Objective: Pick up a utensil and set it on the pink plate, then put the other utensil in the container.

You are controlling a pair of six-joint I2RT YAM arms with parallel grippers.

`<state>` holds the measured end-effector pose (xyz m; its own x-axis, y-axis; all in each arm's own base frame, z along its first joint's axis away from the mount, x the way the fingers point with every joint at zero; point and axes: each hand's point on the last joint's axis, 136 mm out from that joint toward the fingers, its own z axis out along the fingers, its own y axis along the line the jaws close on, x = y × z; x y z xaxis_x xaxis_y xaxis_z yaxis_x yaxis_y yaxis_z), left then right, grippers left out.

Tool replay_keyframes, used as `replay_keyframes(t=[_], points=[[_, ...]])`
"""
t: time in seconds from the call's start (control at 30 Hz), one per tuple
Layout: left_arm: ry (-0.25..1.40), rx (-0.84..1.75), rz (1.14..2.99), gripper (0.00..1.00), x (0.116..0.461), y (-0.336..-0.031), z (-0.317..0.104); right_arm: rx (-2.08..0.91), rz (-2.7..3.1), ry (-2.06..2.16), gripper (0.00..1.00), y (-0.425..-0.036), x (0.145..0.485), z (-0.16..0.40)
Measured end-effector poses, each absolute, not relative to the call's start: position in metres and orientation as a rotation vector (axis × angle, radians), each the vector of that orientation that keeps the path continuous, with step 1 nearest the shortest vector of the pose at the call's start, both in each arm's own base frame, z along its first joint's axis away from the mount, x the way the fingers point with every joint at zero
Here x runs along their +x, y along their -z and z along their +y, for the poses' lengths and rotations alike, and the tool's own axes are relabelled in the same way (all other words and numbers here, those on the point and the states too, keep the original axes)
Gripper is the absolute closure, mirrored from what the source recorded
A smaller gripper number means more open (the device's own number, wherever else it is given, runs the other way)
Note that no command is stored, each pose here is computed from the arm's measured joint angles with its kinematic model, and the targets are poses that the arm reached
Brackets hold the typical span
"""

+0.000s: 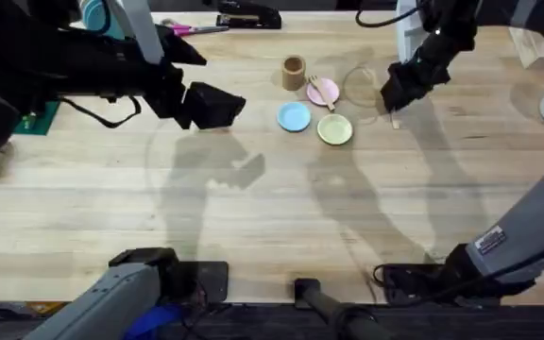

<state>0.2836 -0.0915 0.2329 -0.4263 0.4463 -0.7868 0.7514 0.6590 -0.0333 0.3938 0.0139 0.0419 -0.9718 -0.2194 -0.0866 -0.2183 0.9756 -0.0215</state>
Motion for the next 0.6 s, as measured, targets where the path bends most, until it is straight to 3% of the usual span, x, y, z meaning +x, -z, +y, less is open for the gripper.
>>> replay_keyframes(t=[0.6], points=[[0.496,0.925,2.085,0.005,0.283,-0.233,-0.092,-0.629,2.756,0.027,0.967,-0.146,0.427,0.078]])
